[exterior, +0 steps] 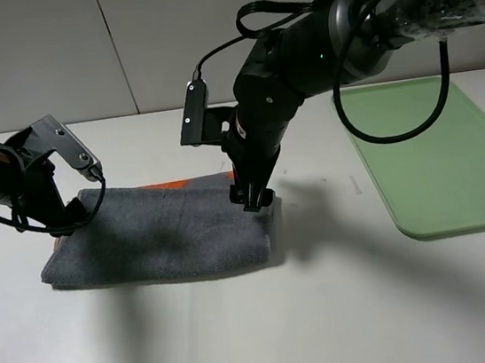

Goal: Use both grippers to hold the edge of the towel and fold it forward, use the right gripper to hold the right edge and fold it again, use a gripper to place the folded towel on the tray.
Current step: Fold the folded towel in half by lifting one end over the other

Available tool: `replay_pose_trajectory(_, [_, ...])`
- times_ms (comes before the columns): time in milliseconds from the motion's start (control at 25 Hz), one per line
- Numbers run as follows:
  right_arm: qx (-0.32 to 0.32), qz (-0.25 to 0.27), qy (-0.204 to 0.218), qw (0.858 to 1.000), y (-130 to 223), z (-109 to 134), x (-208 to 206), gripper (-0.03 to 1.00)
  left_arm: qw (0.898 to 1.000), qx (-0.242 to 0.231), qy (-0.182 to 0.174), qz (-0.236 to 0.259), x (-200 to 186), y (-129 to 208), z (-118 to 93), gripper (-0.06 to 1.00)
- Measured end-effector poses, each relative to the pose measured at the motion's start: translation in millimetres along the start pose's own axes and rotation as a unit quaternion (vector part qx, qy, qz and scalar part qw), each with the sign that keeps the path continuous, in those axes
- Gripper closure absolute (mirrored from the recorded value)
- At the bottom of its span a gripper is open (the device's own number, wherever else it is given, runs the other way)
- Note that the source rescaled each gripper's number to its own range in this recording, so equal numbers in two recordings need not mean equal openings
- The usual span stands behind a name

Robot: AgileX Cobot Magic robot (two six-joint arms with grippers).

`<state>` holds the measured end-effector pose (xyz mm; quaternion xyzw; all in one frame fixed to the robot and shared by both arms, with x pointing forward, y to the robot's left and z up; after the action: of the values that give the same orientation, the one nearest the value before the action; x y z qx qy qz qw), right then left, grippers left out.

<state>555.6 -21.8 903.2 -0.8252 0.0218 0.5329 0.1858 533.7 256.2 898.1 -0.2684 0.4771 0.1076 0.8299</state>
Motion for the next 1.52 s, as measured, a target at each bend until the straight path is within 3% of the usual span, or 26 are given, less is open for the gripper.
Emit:
replay_pose_trajectory(280, [0.015, 0.008, 0.005, 1.000, 1, -5, -16, -0.03, 0.999, -0.033, -0.012, -0.011, -8, -3, 4, -0.04])
replay_pose_trajectory(720, [0.123, 0.048, 0.008, 0.991, 11, -11, -47, -0.03, 0.998, -0.038, -0.034, -0.028, -70, -8, 10, -0.05])
replay_pose_trajectory(920, [0.185, 0.085, -0.008, 0.979, 18, -7, -57, -0.03, 0.997, -0.058, -0.035, -0.028, -106, -3, 6, -0.05])
replay_pose_trajectory(1200, [0.256, 0.111, -0.053, 0.959, 22, 3, -75, -0.03, 0.991, -0.121, -0.040, -0.034, -156, 7, -5, -0.06])
replay_pose_trajectory(1520, [0.325, 0.120, -0.082, 0.934, 23, 9, -94, -0.03, 0.976, -0.207, -0.051, -0.052, -205, 24, -24, -0.06])
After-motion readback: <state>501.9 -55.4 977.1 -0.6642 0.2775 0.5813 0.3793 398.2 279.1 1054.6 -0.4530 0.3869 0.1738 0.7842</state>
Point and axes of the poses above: a point on each arm's last joint axis where the gripper is mounted, x pointing out along that axis toward the gripper, z along the wrist's bending axis when the last joint is at zero, y = z × x, the point moved 2 cm from there along x, pointing out along that axis toward the gripper, and after that the axes turned 7 degrees about x, right-handed, at the moved point
